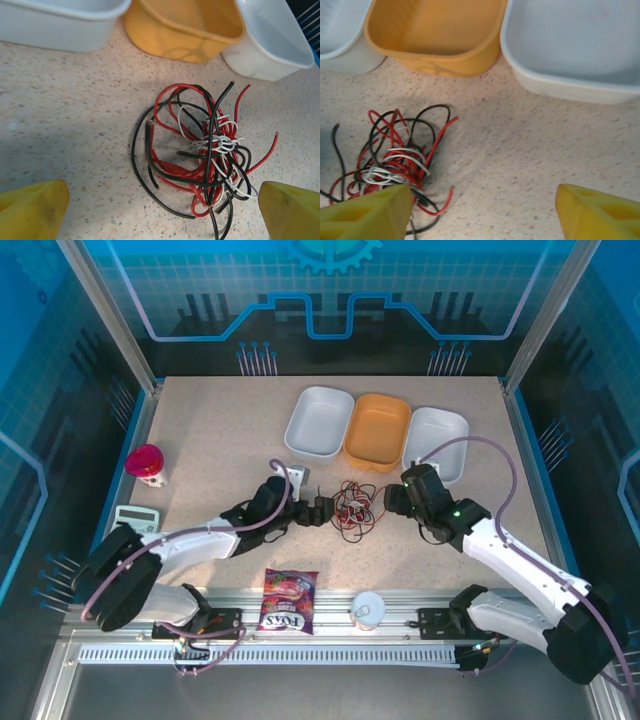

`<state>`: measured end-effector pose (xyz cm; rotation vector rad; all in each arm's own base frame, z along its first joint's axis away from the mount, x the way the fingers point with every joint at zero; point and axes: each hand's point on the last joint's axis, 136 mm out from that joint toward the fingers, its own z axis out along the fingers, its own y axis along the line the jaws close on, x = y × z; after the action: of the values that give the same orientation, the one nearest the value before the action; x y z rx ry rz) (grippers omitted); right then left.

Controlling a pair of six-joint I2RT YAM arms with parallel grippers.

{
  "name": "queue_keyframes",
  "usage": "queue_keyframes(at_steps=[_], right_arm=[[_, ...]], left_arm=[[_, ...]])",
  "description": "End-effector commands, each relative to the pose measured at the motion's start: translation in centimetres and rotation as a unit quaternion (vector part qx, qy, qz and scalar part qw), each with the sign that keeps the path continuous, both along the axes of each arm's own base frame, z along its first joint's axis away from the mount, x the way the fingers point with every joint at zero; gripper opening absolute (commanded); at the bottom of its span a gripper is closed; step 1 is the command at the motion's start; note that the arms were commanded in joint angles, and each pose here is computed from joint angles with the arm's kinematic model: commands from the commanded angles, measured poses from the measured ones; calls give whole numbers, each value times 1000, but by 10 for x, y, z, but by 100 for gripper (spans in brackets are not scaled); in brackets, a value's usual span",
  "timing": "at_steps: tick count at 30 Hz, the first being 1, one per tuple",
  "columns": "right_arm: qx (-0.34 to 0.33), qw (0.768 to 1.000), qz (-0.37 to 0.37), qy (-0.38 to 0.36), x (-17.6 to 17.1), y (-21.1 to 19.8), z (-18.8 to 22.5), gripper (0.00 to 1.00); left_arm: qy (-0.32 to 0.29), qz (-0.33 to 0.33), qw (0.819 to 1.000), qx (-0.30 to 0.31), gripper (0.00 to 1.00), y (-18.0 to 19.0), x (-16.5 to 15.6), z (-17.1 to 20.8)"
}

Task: Untangle the cables
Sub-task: Pick up the cable.

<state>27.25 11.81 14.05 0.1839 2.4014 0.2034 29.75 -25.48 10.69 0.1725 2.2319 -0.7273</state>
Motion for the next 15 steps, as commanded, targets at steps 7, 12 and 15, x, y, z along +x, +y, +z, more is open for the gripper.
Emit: queue_keyframes(at_steps=[7,12,15], right_arm=[[71,995,28,68,-1,43,-19,58],[78,992,29,95,-1,52,-34,55],[67,991,16,112,-3,48,-41,52]], left_arm=[[19,-44,998,-48,71,-39,10,1],[44,-45,997,-33,60,-44,14,-17],[55,-40,997,-36,52,-46,16,-24]])
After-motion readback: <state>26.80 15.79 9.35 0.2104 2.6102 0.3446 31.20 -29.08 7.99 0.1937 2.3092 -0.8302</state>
